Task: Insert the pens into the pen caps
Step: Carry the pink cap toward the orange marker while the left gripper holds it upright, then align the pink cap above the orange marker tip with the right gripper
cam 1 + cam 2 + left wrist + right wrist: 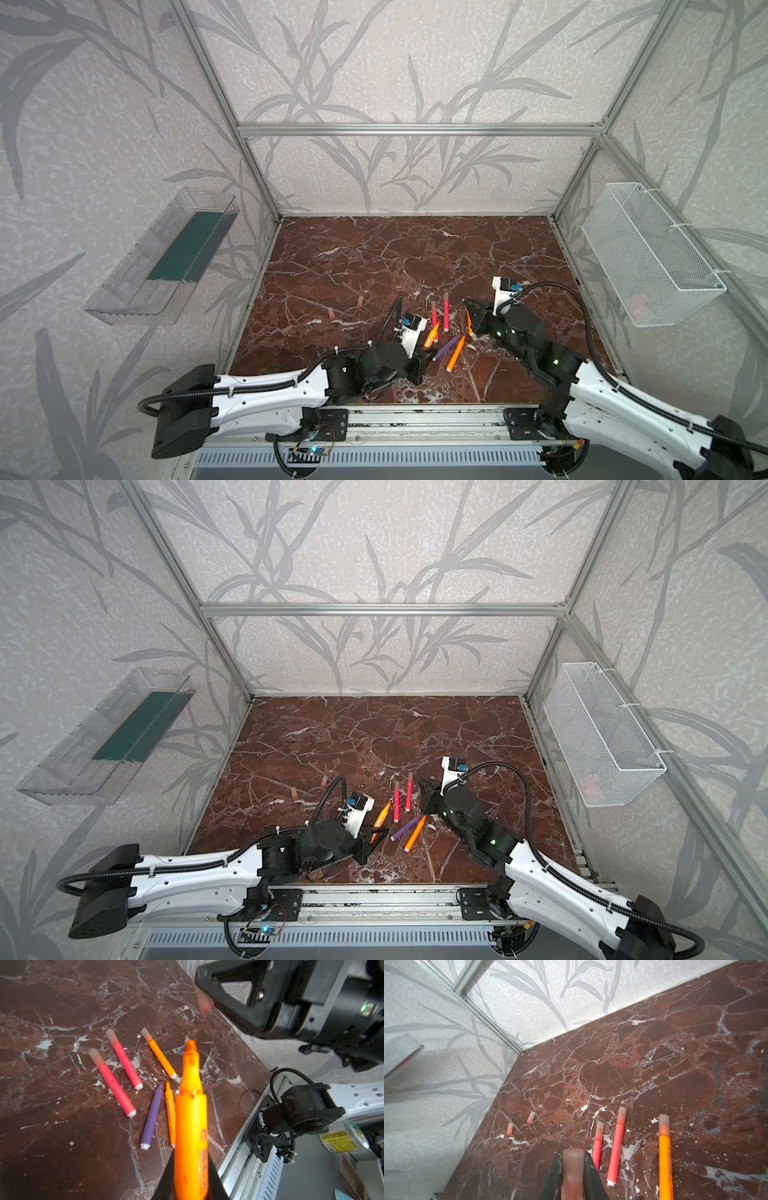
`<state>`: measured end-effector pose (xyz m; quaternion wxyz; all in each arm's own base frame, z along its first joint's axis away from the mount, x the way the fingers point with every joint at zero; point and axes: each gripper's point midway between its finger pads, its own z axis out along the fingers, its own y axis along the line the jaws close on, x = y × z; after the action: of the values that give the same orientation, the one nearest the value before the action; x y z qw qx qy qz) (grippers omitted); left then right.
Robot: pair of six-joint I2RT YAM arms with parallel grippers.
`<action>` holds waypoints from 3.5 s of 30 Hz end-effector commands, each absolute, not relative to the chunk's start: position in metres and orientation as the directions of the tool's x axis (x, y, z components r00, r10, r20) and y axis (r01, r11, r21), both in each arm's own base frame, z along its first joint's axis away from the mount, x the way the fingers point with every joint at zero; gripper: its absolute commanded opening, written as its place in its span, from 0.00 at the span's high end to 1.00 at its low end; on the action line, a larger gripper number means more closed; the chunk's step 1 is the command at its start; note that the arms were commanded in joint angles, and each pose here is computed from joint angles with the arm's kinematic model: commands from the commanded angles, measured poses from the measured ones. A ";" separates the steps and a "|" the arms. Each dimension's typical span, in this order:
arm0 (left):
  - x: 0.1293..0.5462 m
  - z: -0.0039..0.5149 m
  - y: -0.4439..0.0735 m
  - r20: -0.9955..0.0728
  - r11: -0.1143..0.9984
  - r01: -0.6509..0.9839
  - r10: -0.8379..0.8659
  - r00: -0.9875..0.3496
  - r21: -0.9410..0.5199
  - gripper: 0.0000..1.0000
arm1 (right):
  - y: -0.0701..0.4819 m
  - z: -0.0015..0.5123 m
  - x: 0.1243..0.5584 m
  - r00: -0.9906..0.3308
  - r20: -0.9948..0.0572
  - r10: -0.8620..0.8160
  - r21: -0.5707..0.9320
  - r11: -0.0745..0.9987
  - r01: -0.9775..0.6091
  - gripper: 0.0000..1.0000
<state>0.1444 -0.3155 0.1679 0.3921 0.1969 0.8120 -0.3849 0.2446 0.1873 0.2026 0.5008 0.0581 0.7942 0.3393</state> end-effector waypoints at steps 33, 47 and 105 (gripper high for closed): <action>0.158 0.148 -0.368 -0.829 0.637 0.638 -0.001 -0.560 -0.432 1.00 | 0.202 0.203 0.228 -0.562 -0.412 0.718 0.902 0.411 -0.136 1.00; 0.162 0.145 -0.363 -0.830 0.661 0.617 -0.015 -0.557 -0.426 1.00 | 0.211 0.212 0.221 -0.590 -0.447 0.672 0.883 0.435 -0.174 1.00; 0.173 0.155 -0.348 -0.807 0.655 0.569 -0.107 -0.581 -0.496 1.00 | 0.253 0.206 0.201 -0.623 -0.536 0.570 0.830 0.491 -0.265 1.00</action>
<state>0.1623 -0.3529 0.1414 0.4232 0.1756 0.8066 -0.3736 0.2111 0.2436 0.2002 0.4264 0.1224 0.7611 0.4731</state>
